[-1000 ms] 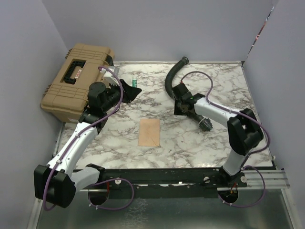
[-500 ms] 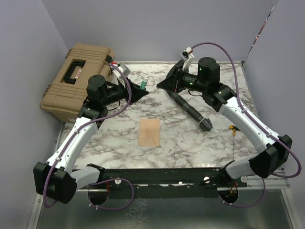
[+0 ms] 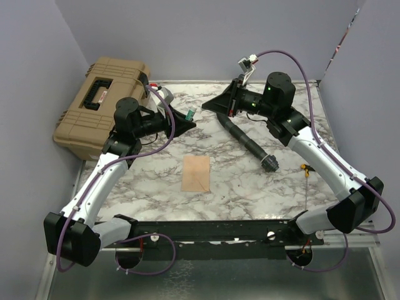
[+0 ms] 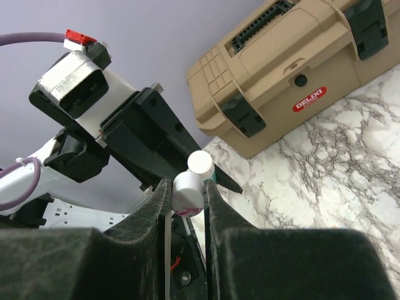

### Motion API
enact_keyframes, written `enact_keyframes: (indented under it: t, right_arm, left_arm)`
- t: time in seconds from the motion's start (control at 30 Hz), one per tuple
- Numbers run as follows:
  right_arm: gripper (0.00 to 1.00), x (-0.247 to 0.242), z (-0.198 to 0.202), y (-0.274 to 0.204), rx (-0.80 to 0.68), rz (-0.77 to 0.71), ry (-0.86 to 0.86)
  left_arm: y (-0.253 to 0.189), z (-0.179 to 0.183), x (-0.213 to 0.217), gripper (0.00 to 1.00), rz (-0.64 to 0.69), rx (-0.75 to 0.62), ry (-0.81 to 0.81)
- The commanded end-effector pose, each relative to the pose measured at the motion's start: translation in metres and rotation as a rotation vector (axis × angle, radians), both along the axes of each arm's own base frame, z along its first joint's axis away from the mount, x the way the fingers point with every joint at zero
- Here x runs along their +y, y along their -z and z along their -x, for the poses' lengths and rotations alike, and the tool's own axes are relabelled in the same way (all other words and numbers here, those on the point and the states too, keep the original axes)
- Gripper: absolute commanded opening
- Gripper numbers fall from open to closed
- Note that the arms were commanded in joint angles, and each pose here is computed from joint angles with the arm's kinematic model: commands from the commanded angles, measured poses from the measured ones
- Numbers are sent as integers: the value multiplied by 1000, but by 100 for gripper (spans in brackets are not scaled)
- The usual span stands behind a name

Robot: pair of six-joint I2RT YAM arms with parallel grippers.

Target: Place the letter into the envelope and seal it

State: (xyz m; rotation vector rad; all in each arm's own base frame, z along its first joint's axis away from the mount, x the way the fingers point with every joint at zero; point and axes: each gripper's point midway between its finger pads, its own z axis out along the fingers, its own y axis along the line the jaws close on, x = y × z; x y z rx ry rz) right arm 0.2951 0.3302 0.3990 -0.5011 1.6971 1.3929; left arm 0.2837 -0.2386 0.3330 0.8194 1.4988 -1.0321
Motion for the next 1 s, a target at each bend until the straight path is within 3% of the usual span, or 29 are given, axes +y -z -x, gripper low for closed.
enact_keyframes:
  t: [0.0,0.53,0.97]
  right_arm:
    - [1,2,8,-13,-26,-43,-44]
    - [1,10,6,-9,-7,-29,-93]
    - [1,16,26,-6,37,-40,-233]
  left_arm:
    - [-19,12,-6,0,15,-52,72]
    - [-23,19,-12,0,49,-39,99]
    - [-18,25,-18,0,47,-32,139]
